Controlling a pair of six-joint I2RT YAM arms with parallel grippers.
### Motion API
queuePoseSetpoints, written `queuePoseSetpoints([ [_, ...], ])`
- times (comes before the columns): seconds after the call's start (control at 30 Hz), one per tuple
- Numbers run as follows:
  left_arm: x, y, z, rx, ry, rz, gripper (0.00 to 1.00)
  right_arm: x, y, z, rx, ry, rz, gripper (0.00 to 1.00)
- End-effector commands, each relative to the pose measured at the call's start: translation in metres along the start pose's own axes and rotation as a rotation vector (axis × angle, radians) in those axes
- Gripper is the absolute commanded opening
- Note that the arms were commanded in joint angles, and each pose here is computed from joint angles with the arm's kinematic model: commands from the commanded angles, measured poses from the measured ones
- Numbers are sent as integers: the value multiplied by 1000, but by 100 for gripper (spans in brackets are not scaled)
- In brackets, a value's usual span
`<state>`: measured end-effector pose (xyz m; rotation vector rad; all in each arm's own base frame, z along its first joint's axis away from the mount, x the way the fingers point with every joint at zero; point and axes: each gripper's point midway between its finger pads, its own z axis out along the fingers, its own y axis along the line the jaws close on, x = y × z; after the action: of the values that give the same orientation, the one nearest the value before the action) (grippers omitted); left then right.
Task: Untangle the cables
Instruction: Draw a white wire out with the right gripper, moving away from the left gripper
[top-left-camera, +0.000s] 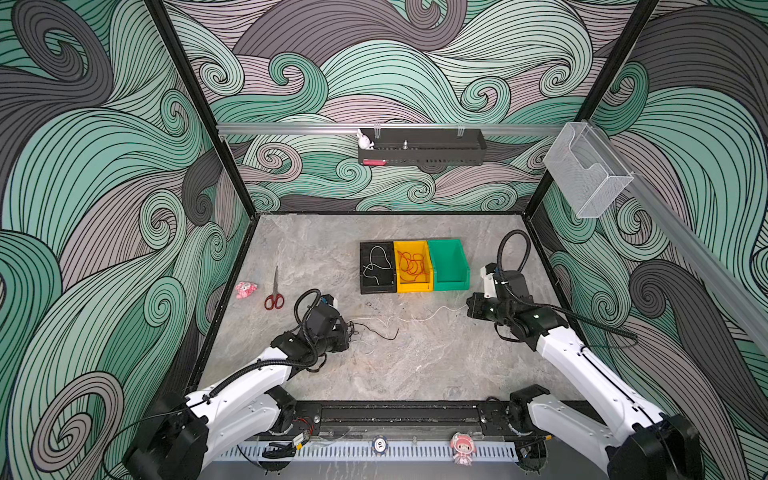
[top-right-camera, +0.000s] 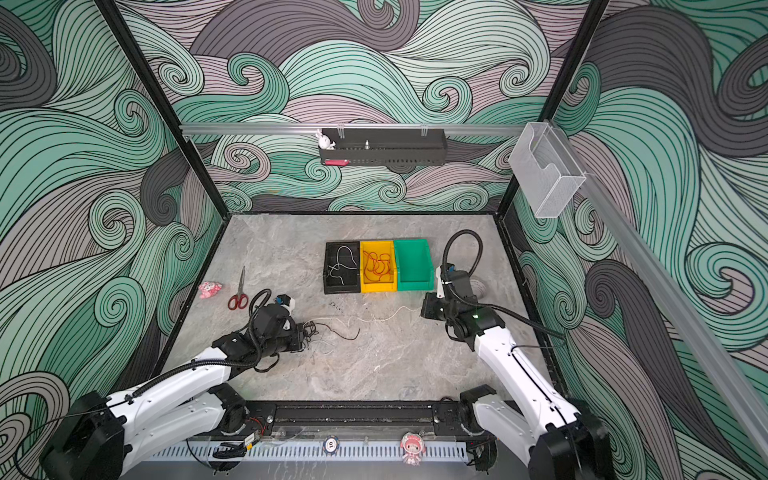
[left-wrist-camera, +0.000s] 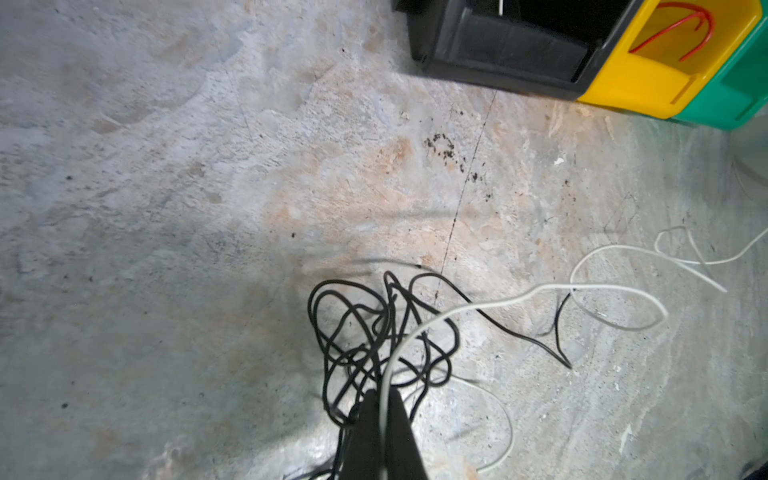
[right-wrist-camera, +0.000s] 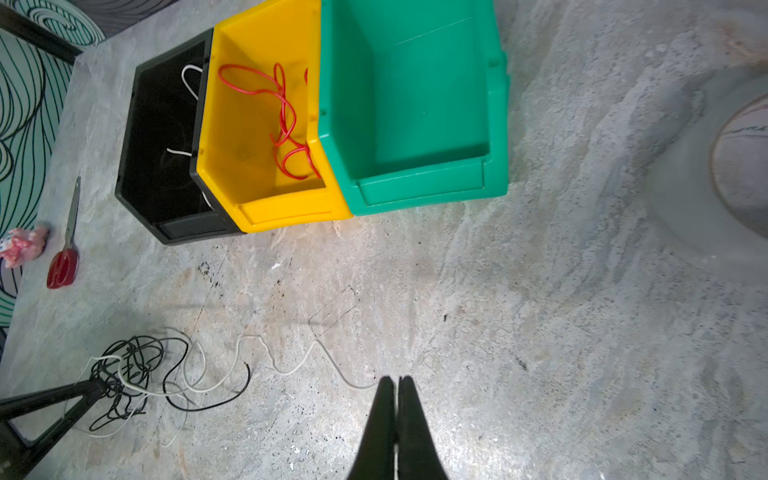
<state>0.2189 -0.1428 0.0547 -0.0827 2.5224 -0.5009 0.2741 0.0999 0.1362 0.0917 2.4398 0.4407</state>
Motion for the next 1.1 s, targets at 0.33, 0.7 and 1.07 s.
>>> queuePoseSetpoints([
  [0.33, -3, 15, -5, -35, -67, -60, 0, -23, -31, -18, -32, -44, 203, 0],
  [0.7, -6, -14, -10, 55, 24, -27, 43, -16, 15, -17, -224, -1, 185, 0],
  [1.07, -20, -39, -29, 159, -1, -10, 46, -5, 60, -20, -319, 41, 98, 0],
])
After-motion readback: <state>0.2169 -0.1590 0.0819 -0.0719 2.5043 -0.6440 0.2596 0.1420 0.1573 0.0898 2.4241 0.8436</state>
